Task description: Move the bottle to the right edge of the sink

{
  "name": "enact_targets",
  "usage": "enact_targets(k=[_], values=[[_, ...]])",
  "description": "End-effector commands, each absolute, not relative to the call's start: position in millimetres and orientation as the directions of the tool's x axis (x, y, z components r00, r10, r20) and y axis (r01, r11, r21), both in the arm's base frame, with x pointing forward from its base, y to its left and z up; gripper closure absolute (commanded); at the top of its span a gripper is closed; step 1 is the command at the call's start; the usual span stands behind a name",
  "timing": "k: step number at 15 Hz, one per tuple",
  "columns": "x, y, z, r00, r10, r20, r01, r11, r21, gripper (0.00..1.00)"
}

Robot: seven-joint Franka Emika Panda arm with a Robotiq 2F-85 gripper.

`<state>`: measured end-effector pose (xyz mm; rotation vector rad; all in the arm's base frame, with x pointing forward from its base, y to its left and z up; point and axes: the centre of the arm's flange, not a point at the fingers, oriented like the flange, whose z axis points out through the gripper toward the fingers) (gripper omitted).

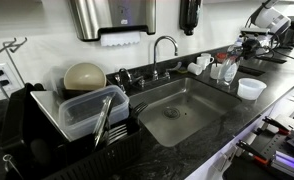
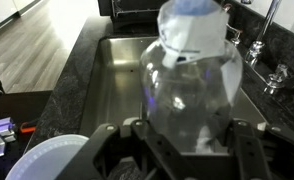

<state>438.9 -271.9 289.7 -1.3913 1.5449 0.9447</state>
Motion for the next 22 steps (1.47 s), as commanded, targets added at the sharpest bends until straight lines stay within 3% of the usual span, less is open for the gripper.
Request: enact_targets(k=[1, 2, 3, 5, 22], values=[[440.9, -278.9, 287.3, -0.038, -0.360, -0.932, -0.993, 0.116, -0.004, 0.65], [440.5, -279.0, 287.7, -0.039, -0.356, -0.933, -0.993, 0.119, -0.004, 0.31], [440.4, -278.3, 288.8, -0.035, -0.354, -0.935, -0.993, 0.117, -0.007, 0.13], [440.2, -277.3, 289.7, -0.034, -0.354, -0.934, -0.993, 0.116, -0.008, 0.02], [429.4, -291.3, 293.1, -0.053, -0.355, -0.934, -0.984, 0.177, -0.011, 0.00]])
